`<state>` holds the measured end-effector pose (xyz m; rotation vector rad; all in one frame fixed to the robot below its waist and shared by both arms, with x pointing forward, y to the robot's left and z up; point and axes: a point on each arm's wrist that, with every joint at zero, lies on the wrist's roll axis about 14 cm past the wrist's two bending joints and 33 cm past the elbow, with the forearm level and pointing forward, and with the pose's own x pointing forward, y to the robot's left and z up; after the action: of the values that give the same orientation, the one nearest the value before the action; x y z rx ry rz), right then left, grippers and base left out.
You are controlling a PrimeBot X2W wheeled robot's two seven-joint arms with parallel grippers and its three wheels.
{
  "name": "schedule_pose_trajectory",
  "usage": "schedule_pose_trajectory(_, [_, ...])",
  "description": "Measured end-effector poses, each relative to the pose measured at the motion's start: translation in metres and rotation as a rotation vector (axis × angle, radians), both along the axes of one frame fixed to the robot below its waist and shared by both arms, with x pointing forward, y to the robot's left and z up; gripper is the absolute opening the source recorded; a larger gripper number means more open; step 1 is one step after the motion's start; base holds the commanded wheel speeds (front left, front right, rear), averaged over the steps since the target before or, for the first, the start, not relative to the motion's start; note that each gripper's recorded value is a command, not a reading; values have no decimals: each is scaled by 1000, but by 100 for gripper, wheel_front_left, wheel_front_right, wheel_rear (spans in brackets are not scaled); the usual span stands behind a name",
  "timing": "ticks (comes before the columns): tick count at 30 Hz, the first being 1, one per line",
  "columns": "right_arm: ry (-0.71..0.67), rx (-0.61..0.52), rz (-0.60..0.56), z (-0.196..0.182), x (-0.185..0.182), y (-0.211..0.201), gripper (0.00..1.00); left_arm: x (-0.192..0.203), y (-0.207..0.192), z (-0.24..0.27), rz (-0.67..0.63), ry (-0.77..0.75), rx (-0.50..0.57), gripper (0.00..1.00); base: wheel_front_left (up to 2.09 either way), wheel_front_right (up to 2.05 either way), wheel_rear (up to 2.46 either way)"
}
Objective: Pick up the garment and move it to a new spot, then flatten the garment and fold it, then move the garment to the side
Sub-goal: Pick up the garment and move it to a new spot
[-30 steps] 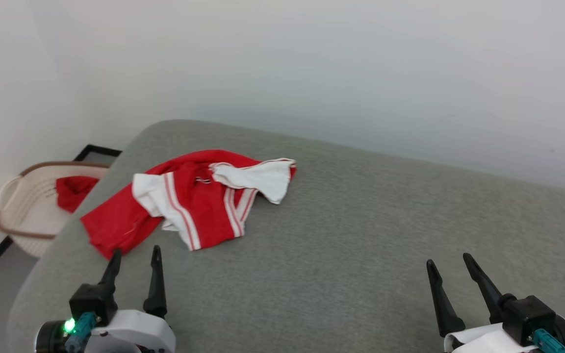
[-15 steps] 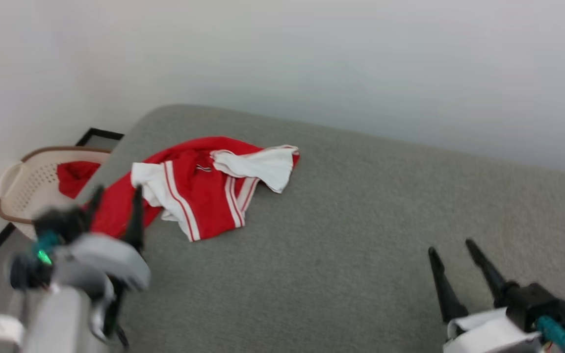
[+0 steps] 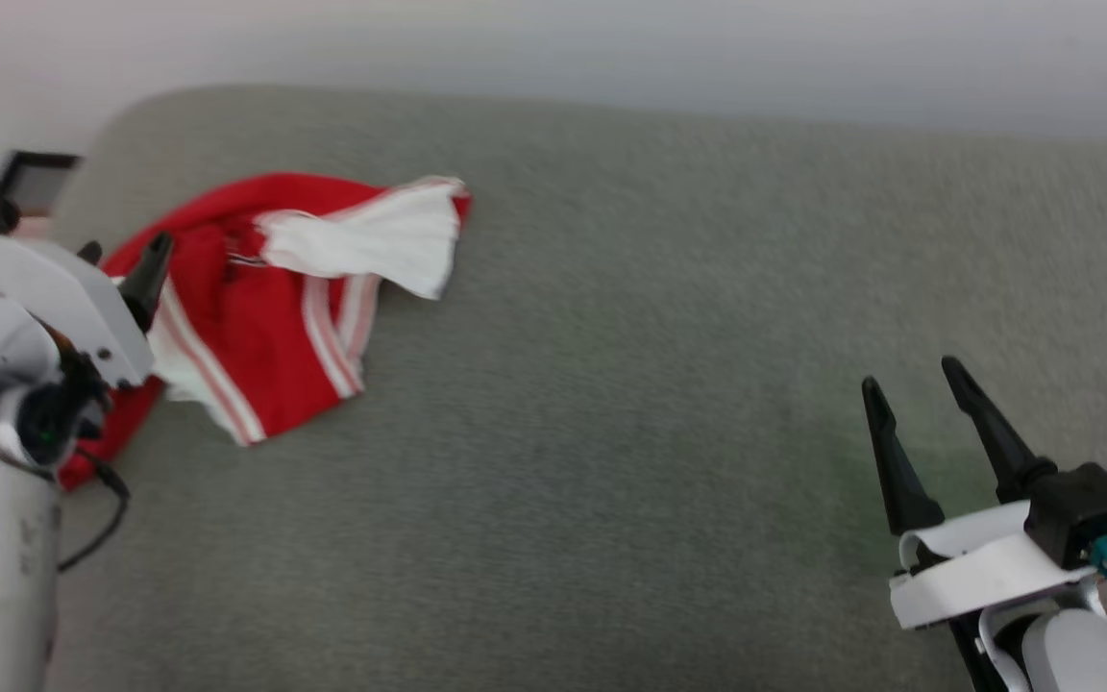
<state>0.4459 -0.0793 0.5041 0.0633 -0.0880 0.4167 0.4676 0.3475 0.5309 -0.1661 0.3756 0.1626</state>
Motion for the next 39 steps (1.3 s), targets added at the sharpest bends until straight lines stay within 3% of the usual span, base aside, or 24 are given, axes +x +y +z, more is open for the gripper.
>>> schedule_pose_trajectory(13, [79, -23, -84, -38, 16, -34, 100, 22, -20, -124, 3, 571, -107, 100, 0, 0, 0])
schedule_pose_trajectory(23, [97, -36, -110, -49, 23, -46, 100, 34, -31, -157, 10, 672, -128, 100, 0, 0, 0])
schedule_pose_trajectory(24, [103, -37, -111, -50, 23, -46, 100, 35, -31, -159, 12, 673, -130, 77, 0, 0, 0])
schedule_pose_trajectory(25, [105, -38, -112, -51, 23, -46, 100, 35, -31, -160, 13, 676, -133, 43, 0, 0, 0])
schedule_pose_trajectory(26, [105, -37, -113, -51, 23, -47, 100, 35, -31, -161, 16, 678, -138, 0, 0, 0, 0])
schedule_pose_trajectory(31, [97, -36, -115, -47, 22, -46, 100, 37, -34, -158, 2, 651, -129, 0, 0, 0, 0])
schedule_pose_trajectory(39, [83, -31, -108, -35, 9, -43, 100, 33, -26, -121, -30, 556, -14, 0, 0, 0, 0])
